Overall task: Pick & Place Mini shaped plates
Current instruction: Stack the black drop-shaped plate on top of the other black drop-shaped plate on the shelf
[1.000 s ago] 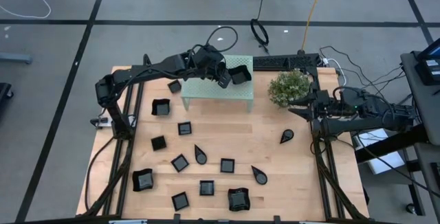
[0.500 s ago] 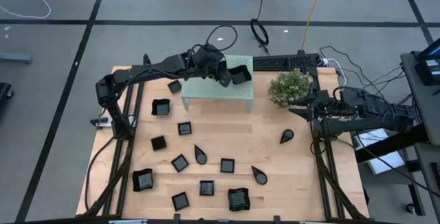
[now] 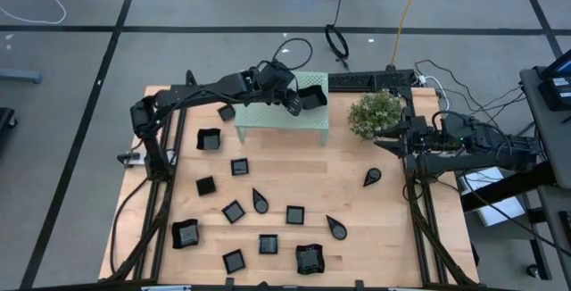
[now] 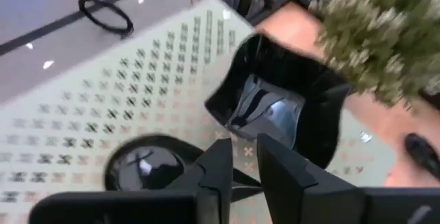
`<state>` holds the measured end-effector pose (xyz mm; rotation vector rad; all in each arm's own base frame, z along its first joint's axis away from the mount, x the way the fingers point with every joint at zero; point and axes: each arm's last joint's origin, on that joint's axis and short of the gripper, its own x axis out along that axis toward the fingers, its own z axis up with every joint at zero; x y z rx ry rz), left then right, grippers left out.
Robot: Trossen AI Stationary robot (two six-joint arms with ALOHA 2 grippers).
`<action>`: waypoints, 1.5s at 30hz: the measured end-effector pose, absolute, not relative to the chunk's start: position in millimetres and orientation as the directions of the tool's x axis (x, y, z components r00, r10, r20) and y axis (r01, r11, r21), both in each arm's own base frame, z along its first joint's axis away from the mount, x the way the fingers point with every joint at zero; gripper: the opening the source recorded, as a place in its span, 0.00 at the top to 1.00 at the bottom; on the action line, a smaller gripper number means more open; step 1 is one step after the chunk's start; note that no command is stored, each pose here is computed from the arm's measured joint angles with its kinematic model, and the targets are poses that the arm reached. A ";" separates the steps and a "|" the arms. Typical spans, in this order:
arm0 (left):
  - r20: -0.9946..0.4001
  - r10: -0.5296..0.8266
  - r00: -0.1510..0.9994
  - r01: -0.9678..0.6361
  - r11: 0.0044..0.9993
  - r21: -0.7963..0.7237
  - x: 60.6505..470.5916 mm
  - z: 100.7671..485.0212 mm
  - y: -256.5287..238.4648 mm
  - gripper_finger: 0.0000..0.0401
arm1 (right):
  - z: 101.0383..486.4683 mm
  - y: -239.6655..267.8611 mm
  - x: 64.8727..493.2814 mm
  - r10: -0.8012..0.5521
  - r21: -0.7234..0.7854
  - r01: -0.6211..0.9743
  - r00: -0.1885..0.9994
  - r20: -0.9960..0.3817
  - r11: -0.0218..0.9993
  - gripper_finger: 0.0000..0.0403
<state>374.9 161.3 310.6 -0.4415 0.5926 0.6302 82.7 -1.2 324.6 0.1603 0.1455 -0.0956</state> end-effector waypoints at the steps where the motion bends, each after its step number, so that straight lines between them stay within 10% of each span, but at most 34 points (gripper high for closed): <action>1: -0.621 0.419 0.662 -0.655 0.727 -0.207 373.1 315.0 160.7 0.81 | 324.6 -1.2 82.7 -0.083 0.153 0.106 0.985 -0.152 0.983 0.74; 11: -0.615 0.117 0.780 -0.407 0.841 -0.355 347.4 358.7 105.7 0.70 | 324.1 -1.2 82.6 -0.083 0.152 0.107 0.984 -0.157 0.983 0.74; 17: -0.805 -0.175 0.566 -0.281 0.877 -0.389 335.8 342.3 29.9 0.69 | 323.7 -1.2 82.5 -0.083 0.152 0.108 0.983 -0.161 0.983 0.74; 25: -0.899 -0.199 0.390 0.132 0.978 -0.159 329.5 300.1 -43.5 0.69 | 322.1 -1.2 82.3 -0.083 0.080 0.098 0.981 -0.178 0.992 0.74; 45: -0.929 -0.105 0.355 0.781 0.579 0.233 299.1 192.5 -98.0 0.69 | 322.2 -1.3 82.3 -0.084 0.072 0.098 0.981 -0.177 0.993 0.74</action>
